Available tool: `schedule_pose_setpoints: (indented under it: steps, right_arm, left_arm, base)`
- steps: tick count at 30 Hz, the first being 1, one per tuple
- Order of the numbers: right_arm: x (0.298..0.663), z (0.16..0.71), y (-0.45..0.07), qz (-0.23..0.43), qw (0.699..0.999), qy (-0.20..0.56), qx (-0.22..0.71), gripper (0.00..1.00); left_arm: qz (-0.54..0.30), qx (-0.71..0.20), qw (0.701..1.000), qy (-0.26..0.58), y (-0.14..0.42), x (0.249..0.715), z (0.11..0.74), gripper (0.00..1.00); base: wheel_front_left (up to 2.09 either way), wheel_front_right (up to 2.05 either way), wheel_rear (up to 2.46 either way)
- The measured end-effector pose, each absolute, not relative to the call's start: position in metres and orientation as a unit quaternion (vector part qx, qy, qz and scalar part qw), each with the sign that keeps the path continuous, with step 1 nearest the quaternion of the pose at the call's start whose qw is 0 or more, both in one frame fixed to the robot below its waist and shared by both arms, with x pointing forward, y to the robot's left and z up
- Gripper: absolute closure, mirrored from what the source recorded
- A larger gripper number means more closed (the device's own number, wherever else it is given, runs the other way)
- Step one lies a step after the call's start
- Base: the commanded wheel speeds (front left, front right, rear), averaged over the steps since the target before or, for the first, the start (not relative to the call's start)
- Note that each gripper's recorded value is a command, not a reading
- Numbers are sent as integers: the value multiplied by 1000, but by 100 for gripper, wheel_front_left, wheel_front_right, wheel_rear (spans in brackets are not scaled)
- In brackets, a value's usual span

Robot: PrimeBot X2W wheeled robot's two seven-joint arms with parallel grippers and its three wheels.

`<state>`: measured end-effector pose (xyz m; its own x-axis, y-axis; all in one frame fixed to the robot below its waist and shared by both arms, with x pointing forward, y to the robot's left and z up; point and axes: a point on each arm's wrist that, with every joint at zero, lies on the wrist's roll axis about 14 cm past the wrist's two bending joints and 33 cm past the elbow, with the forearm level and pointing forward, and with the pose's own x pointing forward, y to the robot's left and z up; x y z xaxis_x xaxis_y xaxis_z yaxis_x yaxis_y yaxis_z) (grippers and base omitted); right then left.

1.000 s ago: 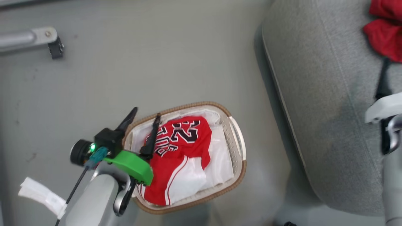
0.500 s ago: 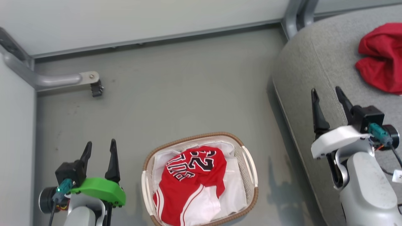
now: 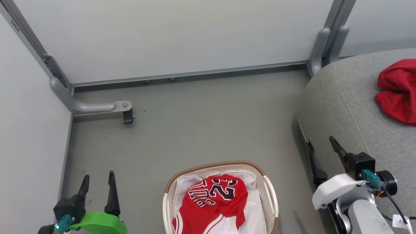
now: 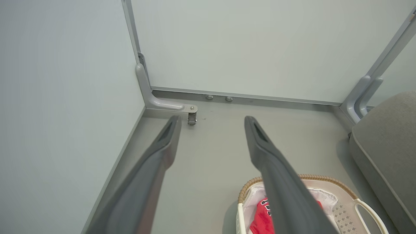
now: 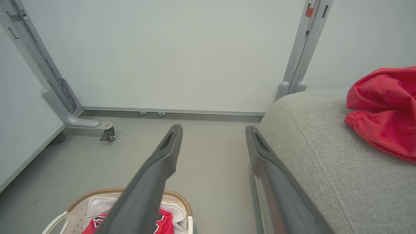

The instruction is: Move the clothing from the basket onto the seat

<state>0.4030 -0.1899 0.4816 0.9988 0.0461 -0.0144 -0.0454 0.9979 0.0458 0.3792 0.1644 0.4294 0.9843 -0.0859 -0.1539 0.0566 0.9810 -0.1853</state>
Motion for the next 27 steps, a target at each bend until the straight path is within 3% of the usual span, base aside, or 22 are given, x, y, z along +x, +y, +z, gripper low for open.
schedule_pose_setpoints:
  steps: [16,27]
  right_arm:
    - [380,474,-192,15,999,17,33,0]
    - [436,509,-187,29,998,-39,26,0]
  left_arm:
    - [-75,-111,986,100,136,355,421,0]
    - [-178,-124,962,169,60,392,385,0]
  base:
    - [0,0,0]
    - [0,0,0]
